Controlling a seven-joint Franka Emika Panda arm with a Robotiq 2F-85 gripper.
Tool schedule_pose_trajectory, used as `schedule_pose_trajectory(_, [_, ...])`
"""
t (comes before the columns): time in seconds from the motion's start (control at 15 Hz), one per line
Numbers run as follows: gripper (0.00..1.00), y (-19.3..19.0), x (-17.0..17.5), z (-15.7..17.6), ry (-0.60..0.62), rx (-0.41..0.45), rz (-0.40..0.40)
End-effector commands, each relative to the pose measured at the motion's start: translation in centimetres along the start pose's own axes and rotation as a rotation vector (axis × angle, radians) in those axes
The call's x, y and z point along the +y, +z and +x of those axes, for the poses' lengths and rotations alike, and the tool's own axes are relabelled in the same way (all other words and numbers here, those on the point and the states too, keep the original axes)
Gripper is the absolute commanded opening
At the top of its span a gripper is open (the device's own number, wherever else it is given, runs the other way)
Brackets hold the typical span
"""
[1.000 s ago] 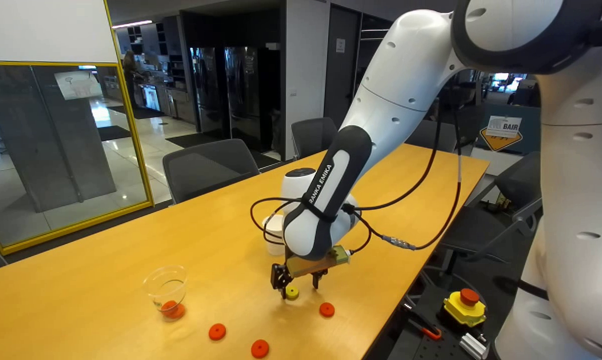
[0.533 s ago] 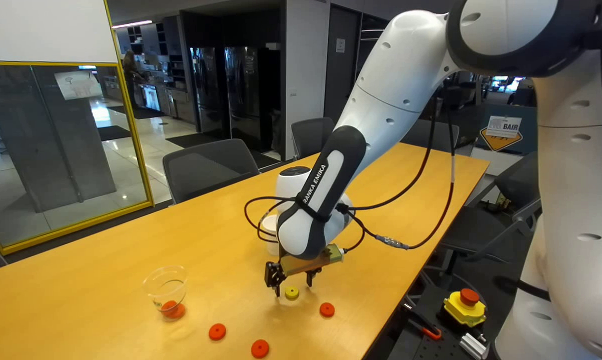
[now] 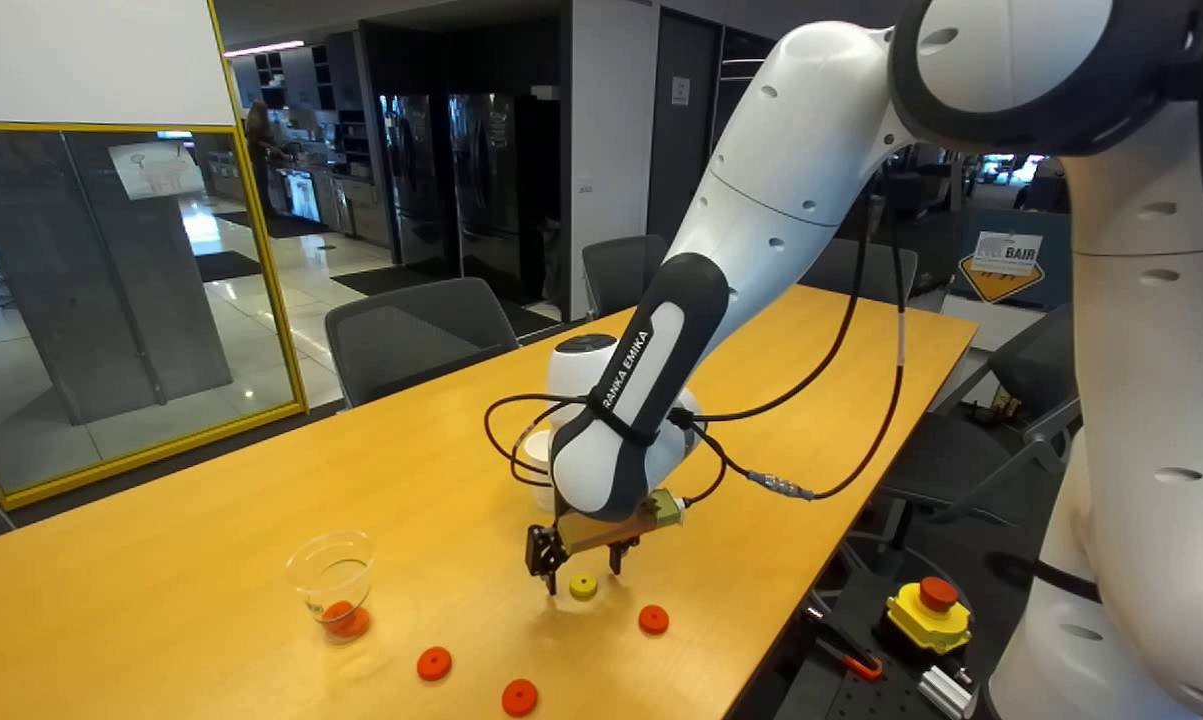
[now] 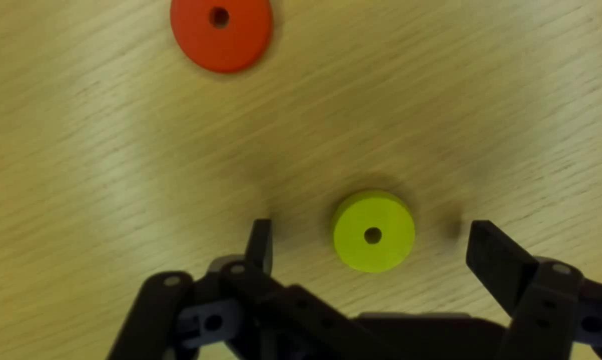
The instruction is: Divide the rings and put some in the white cup and some in the clear cup
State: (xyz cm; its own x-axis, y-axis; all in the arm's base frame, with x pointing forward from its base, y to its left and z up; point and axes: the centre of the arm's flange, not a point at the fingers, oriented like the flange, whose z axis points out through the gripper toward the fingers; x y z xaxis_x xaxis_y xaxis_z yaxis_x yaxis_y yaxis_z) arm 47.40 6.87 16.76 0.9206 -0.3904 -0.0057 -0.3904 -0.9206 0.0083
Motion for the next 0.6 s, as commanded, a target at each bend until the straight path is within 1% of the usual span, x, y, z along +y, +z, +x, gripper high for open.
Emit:
schedule_pose_trajectory(0.0, [1.0,0.04,-0.52,0.44,-0.001,0.005,0.001])
schedule_pose_trajectory(0.13, [1.0,0.11,-0.51,0.44,-0.002,0.005,-0.002])
schedule_pose_trajectory(0.2, [0.75,0.11,-0.49,0.42,-0.003,0.007,-0.004])
schedule_pose_trajectory(0.27, [0.74,0.11,-0.48,0.41,-0.003,0.008,-0.004])
schedule_pose_trajectory(0.33, [0.68,0.04,-0.45,0.41,-0.003,0.009,-0.004])
schedule_pose_trajectory(0.53, [0.42,-0.33,-0.48,0.53,-0.002,0.014,-0.005])
